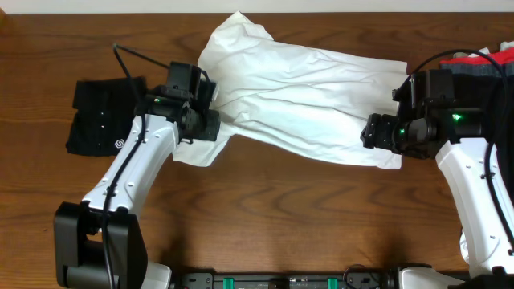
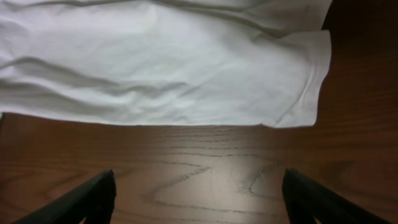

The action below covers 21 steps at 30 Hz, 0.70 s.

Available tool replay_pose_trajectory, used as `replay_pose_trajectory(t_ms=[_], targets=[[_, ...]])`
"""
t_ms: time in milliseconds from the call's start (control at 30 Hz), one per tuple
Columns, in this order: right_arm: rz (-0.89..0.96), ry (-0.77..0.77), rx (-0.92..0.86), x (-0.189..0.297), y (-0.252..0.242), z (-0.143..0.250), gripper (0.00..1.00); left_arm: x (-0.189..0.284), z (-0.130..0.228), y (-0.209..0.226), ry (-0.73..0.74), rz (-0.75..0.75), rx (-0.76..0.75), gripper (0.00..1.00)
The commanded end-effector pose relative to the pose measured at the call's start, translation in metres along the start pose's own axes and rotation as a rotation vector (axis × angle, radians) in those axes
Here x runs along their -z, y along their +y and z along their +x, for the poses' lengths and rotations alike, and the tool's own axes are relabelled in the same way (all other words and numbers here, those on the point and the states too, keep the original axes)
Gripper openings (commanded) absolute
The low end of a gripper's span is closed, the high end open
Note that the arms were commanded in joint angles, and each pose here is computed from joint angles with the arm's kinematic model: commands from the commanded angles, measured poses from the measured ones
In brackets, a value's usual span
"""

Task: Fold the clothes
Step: 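Lower both grippers onto the shirt's left and right sides to grasp, then pull the shirt's left and right edges outward with both grippers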

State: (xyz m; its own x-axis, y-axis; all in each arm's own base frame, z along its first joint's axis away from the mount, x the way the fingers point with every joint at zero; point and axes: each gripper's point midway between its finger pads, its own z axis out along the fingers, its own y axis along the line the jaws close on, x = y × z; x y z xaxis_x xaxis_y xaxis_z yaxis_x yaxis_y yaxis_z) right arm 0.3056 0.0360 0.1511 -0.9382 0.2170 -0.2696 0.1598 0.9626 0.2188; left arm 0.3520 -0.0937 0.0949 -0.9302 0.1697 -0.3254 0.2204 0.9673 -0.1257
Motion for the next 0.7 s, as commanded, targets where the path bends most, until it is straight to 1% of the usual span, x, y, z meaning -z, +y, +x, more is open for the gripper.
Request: replay_pose_trajectory(t_ms=[0, 67, 133, 233, 333, 367, 467, 667], targets=[[0.025, 0.031, -0.016, -0.007, -0.008, 0.007, 0.81, 0.0, 0.017, 0.001, 0.075, -0.013, 0.068, 0.07], [0.034, 0.078, -0.042, -0.017, -0.014, 0.015, 0.76, 0.002, 0.029, 0.001, 0.124, -0.017, 0.098, 0.06], [-0.001, 0.158, -0.066, -0.034, -0.012, 0.029, 0.75, 0.003, 0.039, 0.001, 0.163, -0.021, 0.117, 0.06], [-0.043, 0.263, -0.092, -0.057, -0.01, 0.049, 0.77, 0.004, 0.044, 0.001, 0.185, -0.023, 0.122, 0.06], [-0.015, 0.337, -0.15, -0.081, -0.018, 0.065, 0.76, 0.004, 0.044, 0.001, 0.185, -0.023, 0.122, 0.06], [-0.004, 0.361, -0.184, -0.09, -0.021, 0.071, 0.74, 0.004, 0.044, 0.001, 0.185, -0.023, 0.122, 0.06], [0.012, 0.397, -0.215, -0.105, -0.026, 0.079, 0.69, 0.004, 0.044, 0.002, 0.184, -0.023, 0.123, 0.06], [0.064, 0.377, -0.269, -0.119, -0.039, 0.078, 0.7, 0.004, 0.043, 0.001, 0.182, -0.023, 0.122, 0.06]])
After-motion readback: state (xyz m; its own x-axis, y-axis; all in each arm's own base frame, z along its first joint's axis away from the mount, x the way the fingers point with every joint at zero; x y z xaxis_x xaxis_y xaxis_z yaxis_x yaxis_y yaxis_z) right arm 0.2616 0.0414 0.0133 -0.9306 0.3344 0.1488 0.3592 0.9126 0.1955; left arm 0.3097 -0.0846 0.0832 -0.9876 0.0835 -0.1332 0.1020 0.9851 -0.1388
